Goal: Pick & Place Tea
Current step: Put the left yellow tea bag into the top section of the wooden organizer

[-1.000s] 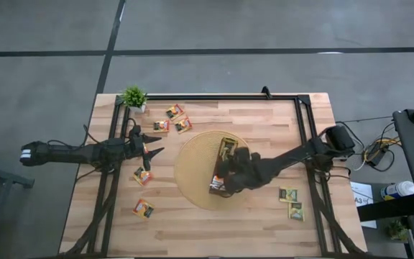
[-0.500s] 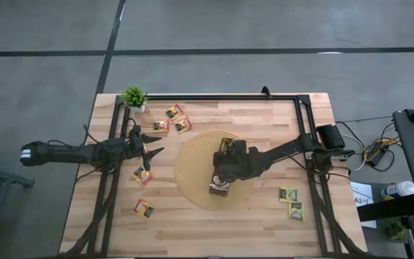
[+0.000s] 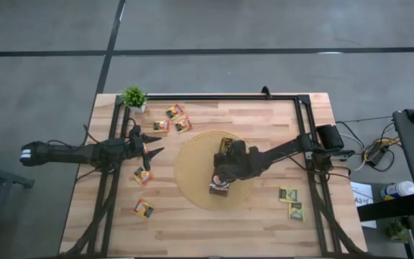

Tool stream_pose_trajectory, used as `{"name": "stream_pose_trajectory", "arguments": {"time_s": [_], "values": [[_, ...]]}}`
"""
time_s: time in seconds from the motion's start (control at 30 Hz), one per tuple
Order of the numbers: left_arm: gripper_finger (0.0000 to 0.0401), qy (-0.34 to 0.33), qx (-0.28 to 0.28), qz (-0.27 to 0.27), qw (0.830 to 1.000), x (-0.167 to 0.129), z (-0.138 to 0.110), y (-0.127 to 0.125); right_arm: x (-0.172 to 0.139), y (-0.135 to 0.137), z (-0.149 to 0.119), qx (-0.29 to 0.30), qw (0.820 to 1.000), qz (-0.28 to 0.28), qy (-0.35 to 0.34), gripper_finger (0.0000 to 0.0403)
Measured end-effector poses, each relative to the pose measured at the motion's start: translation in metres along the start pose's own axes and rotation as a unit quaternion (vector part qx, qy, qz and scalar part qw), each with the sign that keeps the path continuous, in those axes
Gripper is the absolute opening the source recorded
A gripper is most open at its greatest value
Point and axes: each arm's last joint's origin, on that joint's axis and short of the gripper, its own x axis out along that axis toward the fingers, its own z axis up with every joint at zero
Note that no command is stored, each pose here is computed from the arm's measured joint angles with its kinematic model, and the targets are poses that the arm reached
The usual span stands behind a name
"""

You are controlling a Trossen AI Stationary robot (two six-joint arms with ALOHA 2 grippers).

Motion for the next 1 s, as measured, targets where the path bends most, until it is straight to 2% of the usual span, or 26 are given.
{"name": "stream_pose_trajectory", "arguments": {"time_s": [0.1, 0.53, 0.8, 1.0], "values": [[0.0202, 0.0, 0.0, 0.0, 1.0, 0.0, 0.0, 0.0, 0.0013, -0.0002, 0.0012, -0.026, 1.0, -0.002, -0.001, 0.0008], [0.0202, 0.0, 0.0, 0.0, 1.0, 0.0, 0.0, 0.0, 0.0053, -0.001, 0.005, -0.049, 0.999, -0.008, -0.002, 0.0013], [0.0202, 0.0, 0.0, 0.0, 1.0, 0.0, -0.0001, 0.0, 0.0053, -0.001, 0.005, -0.055, 0.998, -0.008, -0.002, 0.008], [0.0202, 0.0, 0.0, 0.0, 1.0, 0.0, 0.0, 0.0, 0.002, 0.005, 0.0088, -0.089, 0.996, 0.0, -0.004, 0.0124]]}}
